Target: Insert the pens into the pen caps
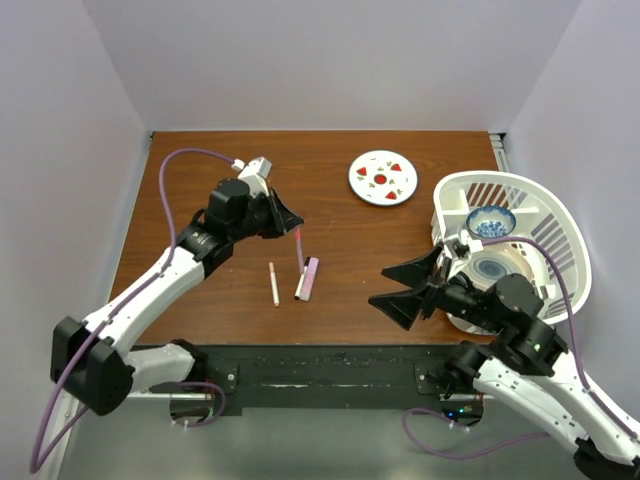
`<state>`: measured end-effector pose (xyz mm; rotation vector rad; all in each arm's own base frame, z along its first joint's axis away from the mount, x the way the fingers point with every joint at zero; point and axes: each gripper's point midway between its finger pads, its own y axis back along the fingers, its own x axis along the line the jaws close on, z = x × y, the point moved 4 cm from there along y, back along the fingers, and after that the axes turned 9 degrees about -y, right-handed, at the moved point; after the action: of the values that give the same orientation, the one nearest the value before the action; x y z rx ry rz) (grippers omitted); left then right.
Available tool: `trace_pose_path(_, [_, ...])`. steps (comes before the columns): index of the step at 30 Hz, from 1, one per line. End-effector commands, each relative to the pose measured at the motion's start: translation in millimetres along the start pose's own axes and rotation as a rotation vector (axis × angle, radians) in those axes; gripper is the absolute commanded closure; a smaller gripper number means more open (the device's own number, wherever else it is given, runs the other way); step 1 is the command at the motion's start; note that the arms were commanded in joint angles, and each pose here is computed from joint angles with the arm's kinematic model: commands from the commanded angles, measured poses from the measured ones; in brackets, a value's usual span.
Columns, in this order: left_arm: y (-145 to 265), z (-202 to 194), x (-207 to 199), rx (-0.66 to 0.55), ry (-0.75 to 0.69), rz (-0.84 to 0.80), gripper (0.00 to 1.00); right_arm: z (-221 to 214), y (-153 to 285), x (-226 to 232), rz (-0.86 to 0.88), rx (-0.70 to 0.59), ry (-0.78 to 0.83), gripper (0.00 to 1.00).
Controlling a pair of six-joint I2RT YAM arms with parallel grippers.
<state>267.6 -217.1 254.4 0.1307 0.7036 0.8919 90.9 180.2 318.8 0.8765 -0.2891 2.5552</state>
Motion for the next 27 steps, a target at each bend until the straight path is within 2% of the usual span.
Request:
trace_pose_path(1, [-18.0, -30.0, 42.0, 0.096, -0.024, 0.113, 1.0, 0.9, 8.4, -6.3, -0.083, 0.003, -0.019, 0.04])
trace_pose_path(4, [-29.3, -45.7, 66.1, 0.121, -0.016, 0.209, 1.0, 3.6, 7.3, -4.4, -0.088, 0.009, -0.025, 0.03])
trace_pose_path(8, [-47.0, -70.0, 87.0, 0.205, -0.003, 0.253, 1.0, 4.1, 6.5, -4.2, -0.089, 0.004, -0.034, 0.02])
trace_pose_path(20, [-67.7, -107.0, 114.5, 0.325, 0.02, 0.325, 0.98, 11.0, 11.6, -9.0, -0.158, -0.031, -0.052, 0.01])
trace_pose_path(23, [-66.1, -106.2, 113.5, 0.34, 0.02, 0.329, 0.77, 14.3, 13.9, -9.1, -0.186, -0.037, -0.066, 0.01])
trace_pose_path(24, [-64.7, -104.2, 112.4, 0.34, 0.016, 0.33, 0.65, 14.4, 15.1, -9.5, -0.196, -0.036, -0.07, 0.01])
trace_pose_path(26, [-57.9, -91.9, 106.4, 0.319, 0.001, 0.332, 0.52, 18.4, 17.6, -6.2, -0.198, -0.048, -0.081, 0.01])
trace_pose_path(27, [-54.2, -86.2, 103.7, 0.306, -0.012, 0.326, 0.49, 20.1, 19.4, -5.3, -0.201, -0.056, -0.083, 0.01])
